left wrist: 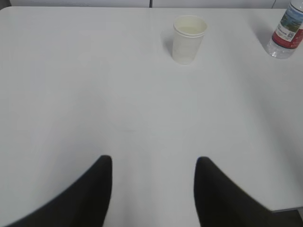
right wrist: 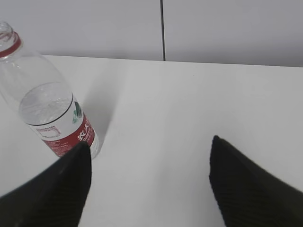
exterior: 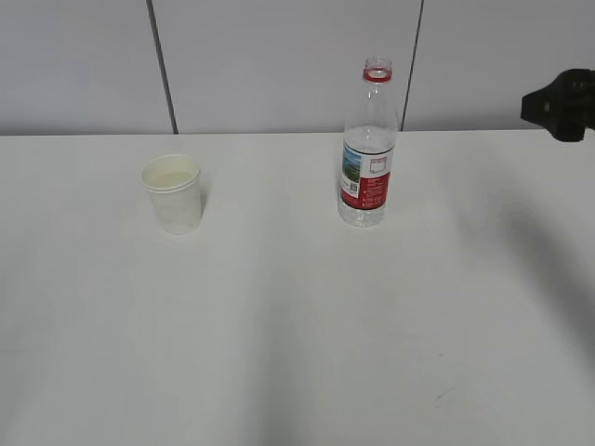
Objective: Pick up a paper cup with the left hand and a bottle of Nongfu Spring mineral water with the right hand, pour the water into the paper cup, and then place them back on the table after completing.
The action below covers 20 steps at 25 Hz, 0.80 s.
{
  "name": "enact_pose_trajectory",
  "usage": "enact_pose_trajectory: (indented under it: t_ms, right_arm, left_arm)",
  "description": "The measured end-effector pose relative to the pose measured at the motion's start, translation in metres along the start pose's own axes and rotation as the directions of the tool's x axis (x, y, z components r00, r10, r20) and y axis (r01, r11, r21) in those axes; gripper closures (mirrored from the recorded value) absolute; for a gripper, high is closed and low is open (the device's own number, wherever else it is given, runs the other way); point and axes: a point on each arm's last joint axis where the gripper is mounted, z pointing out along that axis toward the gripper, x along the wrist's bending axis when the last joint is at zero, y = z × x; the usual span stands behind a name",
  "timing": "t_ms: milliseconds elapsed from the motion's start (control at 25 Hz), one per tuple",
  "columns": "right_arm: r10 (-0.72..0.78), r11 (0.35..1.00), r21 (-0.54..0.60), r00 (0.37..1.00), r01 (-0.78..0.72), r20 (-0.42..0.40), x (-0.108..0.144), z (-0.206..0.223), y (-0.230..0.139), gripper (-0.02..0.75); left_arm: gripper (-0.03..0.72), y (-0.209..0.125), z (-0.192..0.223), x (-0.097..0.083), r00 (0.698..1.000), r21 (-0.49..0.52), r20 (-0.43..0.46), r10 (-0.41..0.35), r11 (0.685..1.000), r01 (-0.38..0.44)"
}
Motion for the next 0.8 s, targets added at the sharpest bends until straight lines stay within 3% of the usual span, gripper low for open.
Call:
enact_pose_trajectory:
  t_ms: [800]
  right_arm:
    - [-0.010,0.997,-0.074,1.000,0.011,0.020,0.010,-0.074,-0.035,0.164]
  left_arm:
    - [0.435,0.000,0.000,0.000,1.000,0.000,0.000,0.000,1.000,0.000]
